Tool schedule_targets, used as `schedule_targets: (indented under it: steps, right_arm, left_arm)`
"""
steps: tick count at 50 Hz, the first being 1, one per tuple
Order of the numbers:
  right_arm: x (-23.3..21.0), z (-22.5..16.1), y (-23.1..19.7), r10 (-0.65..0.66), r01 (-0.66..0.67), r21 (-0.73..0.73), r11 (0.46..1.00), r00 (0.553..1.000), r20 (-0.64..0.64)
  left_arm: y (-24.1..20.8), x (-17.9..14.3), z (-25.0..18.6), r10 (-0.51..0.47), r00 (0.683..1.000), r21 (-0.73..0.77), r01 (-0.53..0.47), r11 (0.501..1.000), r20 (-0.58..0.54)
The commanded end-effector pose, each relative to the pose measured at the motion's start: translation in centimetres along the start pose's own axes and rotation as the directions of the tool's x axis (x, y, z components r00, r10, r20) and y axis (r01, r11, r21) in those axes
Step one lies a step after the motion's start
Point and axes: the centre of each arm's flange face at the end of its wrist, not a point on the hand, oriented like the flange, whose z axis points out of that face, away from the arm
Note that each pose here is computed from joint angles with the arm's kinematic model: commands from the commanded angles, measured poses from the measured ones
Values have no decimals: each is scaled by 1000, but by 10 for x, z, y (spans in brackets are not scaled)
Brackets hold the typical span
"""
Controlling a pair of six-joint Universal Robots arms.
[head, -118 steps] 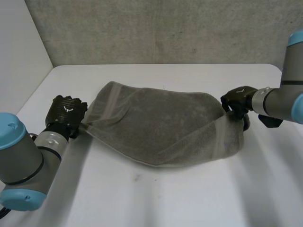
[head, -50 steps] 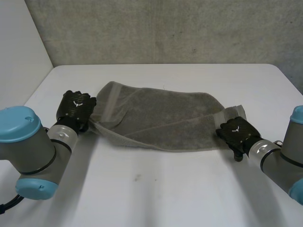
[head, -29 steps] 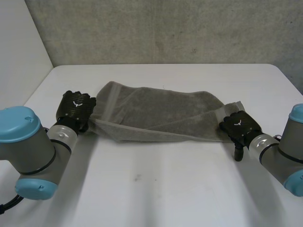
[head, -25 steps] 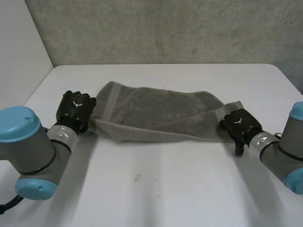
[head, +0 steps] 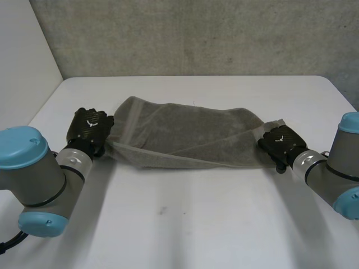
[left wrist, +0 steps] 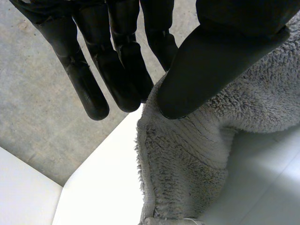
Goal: Fold the towel.
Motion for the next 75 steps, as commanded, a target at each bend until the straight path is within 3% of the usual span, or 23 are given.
schedule_targets:
  steps: [1, 49, 57, 63, 69, 75]
  right_arm:
    - [1, 3, 0, -5, 5, 11, 1000, 1000, -9]
    - [16, 27, -1, -5, 7, 34, 999, 999, -46]
    - [46, 2, -36, 59, -52, 79, 996, 994, -92]
    - [74, -38, -71, 98, -91, 97, 991, 993, -69]
    - [99, -87, -86, 149, -149, -26, 989, 989, -8]
    - [89, -126, -87, 89, -67, -151, 986, 986, 143]
  left_arm:
    - [0, 0, 0, 0, 1000, -1, 0, 1000, -1]
    - [2, 1, 1, 0, 1000, -5, 0, 1000, -3]
    - [-5, -2, -1, 0, 1000, 6, 0, 1000, 2]
    - [-20, -8, -15, 5, 1000, 5, -5, 1000, -8]
    - [-44, -19, -42, 15, 1000, 0, -15, 1000, -18]
    - [-71, -37, -80, 18, 1000, 2, -18, 1000, -6]
